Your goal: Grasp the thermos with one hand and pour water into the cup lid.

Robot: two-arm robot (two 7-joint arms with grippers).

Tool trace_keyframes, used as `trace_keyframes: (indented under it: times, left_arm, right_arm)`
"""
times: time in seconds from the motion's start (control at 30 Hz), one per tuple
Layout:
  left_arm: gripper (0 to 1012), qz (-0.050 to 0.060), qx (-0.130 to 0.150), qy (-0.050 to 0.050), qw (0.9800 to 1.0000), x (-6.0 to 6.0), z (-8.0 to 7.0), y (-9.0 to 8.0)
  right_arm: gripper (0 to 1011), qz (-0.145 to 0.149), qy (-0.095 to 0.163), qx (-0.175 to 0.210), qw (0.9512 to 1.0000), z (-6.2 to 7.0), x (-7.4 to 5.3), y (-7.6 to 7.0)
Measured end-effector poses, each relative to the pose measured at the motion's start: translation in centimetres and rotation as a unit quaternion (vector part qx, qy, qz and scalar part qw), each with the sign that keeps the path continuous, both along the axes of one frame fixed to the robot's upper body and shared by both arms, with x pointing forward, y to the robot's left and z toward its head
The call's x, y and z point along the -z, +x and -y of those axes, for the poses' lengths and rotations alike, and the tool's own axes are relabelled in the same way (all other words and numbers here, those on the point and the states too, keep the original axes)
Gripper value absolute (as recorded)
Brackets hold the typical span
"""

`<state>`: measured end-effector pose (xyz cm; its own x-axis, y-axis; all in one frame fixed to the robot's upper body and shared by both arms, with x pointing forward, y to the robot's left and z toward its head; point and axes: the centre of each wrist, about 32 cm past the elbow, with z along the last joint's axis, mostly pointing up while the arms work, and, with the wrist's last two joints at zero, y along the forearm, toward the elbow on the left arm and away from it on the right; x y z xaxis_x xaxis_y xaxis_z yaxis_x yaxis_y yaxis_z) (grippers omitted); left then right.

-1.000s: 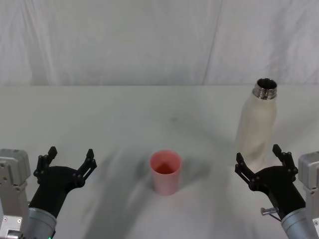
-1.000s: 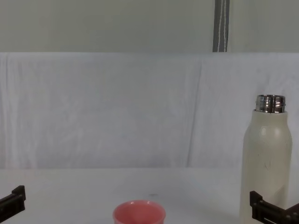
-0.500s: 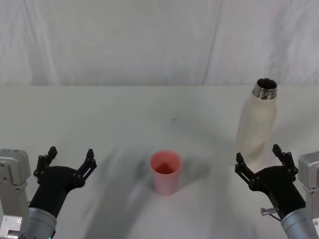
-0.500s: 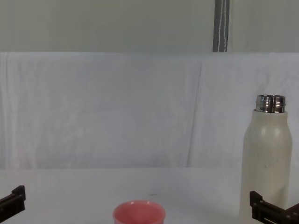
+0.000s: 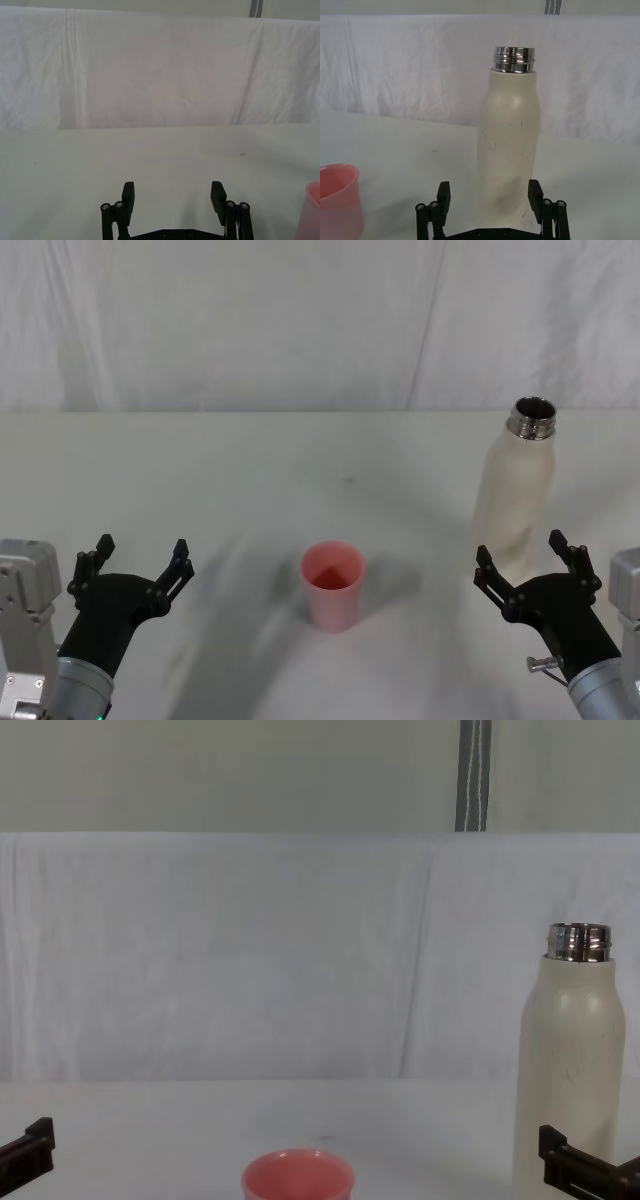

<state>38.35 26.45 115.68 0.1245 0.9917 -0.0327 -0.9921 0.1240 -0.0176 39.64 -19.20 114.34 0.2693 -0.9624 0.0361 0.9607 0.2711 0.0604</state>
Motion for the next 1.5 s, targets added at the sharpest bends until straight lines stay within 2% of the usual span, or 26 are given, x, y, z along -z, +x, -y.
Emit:
trace_keyframes:
  times: [0.47,0.93,1.5]
  left_arm:
    - [1001,0.0,0.0,0.0,1.0,0.0,0.0,0.0]
    - [1001,0.0,0.0,0.0,1.0,0.0,0.0,0.0]
    - [1001,0.0,0.0,0.0,1.0,0.0,0.0,0.0]
  right_arm:
    - [1001,-0.024,0.044,-0.012,0.9987,0.9,0.8,0.7]
    - [1001,-0.032,0.044,-0.028,0.9981,1.4,0.7,2.6]
    - [1001,-0.031,0.047,-0.027,0.9981,1.7,0.6,4.3]
